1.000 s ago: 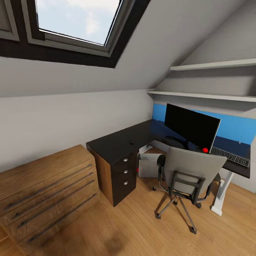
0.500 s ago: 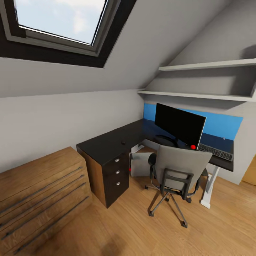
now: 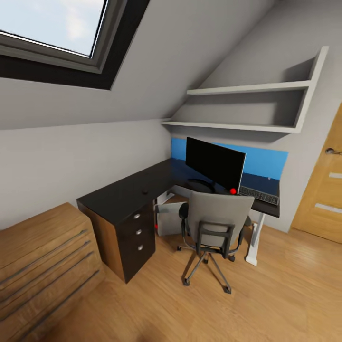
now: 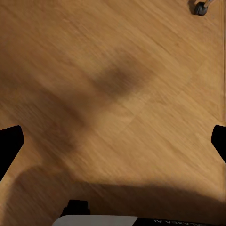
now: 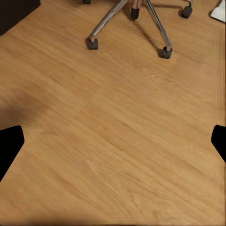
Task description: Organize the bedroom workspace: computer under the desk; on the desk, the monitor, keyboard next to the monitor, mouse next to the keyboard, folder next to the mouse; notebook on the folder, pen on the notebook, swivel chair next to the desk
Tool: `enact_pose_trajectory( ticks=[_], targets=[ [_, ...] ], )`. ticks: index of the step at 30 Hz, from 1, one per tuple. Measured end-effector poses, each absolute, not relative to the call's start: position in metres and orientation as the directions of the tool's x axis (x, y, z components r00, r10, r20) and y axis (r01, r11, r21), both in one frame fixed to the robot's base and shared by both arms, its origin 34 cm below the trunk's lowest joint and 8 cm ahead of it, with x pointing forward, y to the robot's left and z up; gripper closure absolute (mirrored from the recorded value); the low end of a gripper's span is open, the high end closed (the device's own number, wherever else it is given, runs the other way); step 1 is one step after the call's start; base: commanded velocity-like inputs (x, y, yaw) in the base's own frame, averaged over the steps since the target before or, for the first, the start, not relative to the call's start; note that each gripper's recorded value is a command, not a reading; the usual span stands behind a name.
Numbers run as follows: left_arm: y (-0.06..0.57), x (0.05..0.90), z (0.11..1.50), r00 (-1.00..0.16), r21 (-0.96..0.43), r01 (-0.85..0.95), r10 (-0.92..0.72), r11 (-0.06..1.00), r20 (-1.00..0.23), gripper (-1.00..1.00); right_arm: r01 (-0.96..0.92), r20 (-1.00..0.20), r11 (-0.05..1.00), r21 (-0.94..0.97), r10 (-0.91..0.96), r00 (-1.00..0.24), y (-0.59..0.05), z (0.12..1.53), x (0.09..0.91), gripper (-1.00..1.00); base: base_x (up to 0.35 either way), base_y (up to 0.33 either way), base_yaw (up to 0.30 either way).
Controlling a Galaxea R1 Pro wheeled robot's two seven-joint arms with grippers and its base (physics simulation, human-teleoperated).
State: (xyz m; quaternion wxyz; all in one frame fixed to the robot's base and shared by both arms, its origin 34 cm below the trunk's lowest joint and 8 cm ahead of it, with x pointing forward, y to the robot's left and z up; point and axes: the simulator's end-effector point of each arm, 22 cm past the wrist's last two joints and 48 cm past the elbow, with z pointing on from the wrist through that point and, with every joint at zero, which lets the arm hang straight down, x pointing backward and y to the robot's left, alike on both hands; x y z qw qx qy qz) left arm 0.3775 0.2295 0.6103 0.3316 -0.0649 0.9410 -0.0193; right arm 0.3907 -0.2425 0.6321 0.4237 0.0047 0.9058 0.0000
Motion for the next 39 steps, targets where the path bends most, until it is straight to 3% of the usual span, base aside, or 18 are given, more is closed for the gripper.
enact_pose_trajectory(
  ticks=[13, 39],
  targets=[
    [0.2295, 0.3771, 0.61, -0.773, -0.079, -0.108, -0.133, 0.991, -0.621, -1.0, 0.01, -0.767, 1.0, 0.004, 0.009, -0.642, -0.2423, 0.6318, 0.3903, -1.0, 0.0, 0.0, -0.274],
    [0.2295, 0.3709, 0.6054, -0.784, -0.076, -0.11, -0.133, 0.991, -0.606, -1.0, 0.015, -0.756, 1.0, 0.007, 0.015, -0.654, -0.2407, 0.6277, 0.3857, -1.0, 0.0, 0.0, -0.076]
  ],
)
